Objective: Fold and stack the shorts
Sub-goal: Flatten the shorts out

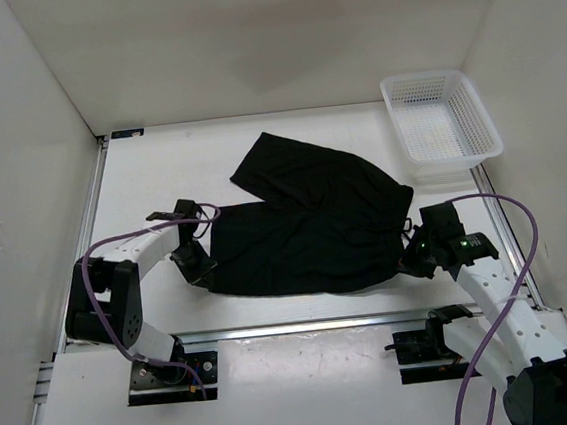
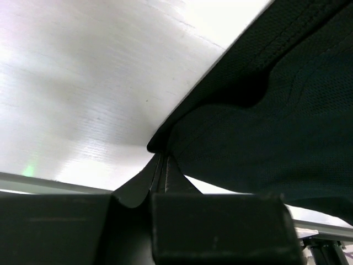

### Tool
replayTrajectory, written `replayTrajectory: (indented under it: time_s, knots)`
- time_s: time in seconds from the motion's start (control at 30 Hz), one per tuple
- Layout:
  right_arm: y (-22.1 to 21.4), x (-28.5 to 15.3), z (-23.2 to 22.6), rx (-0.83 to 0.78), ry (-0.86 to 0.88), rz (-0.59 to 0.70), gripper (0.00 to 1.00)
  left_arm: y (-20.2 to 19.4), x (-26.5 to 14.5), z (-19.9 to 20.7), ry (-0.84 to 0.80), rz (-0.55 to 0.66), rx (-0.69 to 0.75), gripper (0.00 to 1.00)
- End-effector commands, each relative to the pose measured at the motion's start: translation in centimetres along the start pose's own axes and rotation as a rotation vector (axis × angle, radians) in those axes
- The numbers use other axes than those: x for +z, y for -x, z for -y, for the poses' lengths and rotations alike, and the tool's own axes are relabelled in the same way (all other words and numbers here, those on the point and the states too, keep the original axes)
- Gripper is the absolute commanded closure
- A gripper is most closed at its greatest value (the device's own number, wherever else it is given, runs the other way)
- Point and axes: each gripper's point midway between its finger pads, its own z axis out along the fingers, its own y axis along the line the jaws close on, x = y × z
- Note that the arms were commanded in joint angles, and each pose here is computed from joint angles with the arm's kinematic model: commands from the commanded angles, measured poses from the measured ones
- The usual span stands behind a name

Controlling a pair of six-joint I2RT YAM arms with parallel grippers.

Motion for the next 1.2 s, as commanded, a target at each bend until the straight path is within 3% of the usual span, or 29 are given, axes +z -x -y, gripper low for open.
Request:
replayTrajectory:
  time_s: [0.0,0.3,0.73,0.87,0.97,1.07,1.17]
  knots:
    - [0.9,-0.3,-1.2,-0.01,0.039,0.03,1.0,1.8,-2.6,1.0,-0.041,0.106,-0.011,0.9]
    - [0.9,-0.1,-1.1,-0.009,0.033,0.023,1.0,6.0,-8.4,3.9,-0.091,0.25,0.007,0.9]
    - [1.9,-0.6,-2.1,0.006,0.059,0.051,1.0,12.8,-5.9,9.6,-0.023,0.195,0.09,0.9]
    - [2.1,-0.8,-2.4,0.014,0.066,0.058,1.0,13.2,-6.4,10.6,-0.049,0.185,0.112,0.49]
    - [2.2,-0.9,-2.5,0.013,0.072,0.065,1.0,13.1,-7.8,10.6,-0.068,0.208,0.113,0.31]
    - [2.3,-0.9,-2.4,0.013,0.066,0.071,1.0,12.3,-8.6,10.0,-0.077,0.22,0.122,0.32]
    - [2.2,-0.6,-2.2,0.014,0.059,0.064,1.0,10.9,-8.7,9.8,-0.101,0.198,0.144,0.44]
